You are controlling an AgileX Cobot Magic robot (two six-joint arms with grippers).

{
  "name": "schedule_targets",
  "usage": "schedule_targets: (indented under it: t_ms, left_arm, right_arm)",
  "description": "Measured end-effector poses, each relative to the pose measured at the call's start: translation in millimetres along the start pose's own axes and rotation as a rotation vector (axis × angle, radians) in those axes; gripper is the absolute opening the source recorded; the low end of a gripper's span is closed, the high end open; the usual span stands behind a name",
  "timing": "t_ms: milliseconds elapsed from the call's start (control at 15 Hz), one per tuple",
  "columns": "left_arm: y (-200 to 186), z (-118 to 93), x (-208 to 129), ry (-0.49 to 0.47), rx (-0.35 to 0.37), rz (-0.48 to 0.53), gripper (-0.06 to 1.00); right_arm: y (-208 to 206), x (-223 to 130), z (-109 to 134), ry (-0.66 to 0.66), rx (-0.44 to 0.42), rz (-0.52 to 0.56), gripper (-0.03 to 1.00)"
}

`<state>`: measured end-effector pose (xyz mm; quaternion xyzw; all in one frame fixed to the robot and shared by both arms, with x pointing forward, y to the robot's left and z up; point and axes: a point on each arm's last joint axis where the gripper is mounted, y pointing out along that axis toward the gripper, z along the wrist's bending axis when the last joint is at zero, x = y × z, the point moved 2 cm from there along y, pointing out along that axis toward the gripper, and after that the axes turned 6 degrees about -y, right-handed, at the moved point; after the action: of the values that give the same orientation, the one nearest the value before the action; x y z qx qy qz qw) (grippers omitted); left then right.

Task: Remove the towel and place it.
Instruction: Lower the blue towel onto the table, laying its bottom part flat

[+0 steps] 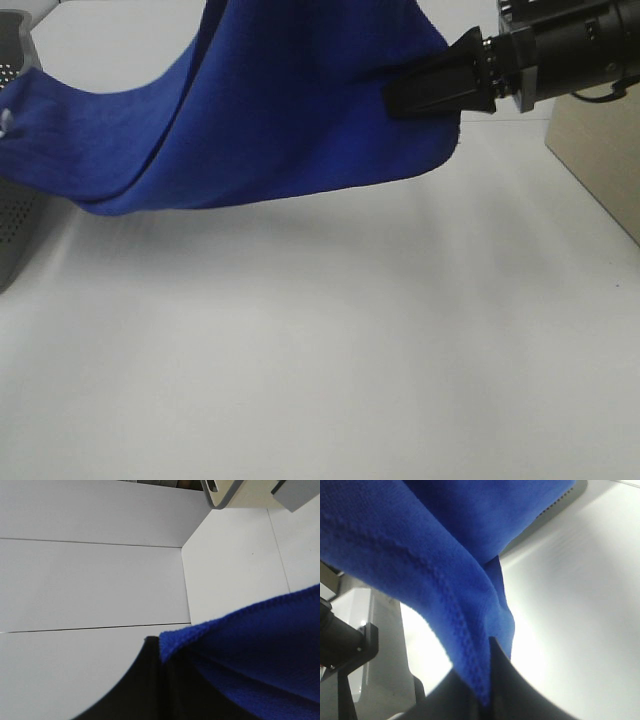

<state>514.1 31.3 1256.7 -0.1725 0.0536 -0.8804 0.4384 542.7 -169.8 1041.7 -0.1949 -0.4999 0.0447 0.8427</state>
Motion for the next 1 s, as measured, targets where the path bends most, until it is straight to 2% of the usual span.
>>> schedule_targets:
  t_ms: [200,333,467,533,600,800,1000]
  left_arm:
    - [0,5,-3,-0.203,0.032,-0.006,0.00]
    - [1,12,-20,-0.392,0.071,0.017,0.00]
    - [1,20,-38,-0.549,0.116,0.042,0.00]
    - [1,22,-43,-0.582,0.129,0.047,0.00]
    - [0,30,-59,-0.676,0.185,0.054,0.00]
    - [-2,41,-71,-0.763,0.257,0.030,0.00]
    - [-3,46,-69,-0.768,0.299,-0.016,0.00]
  right_arm:
    - [-21,22,15,0.000,-0.104,0.136,0.02]
    - [-37,38,23,-0.020,-0.203,0.203,0.02]
    - [-53,57,30,-0.057,-0.297,0.238,0.02]
    - [-57,63,31,-0.067,-0.323,0.242,0.02]
    - [-73,89,37,-0.117,-0.426,0.235,0.02]
    - [-101,135,53,-0.237,-0.593,0.153,0.02]
    - [-112,166,58,-0.311,-0.654,0.076,0.02]
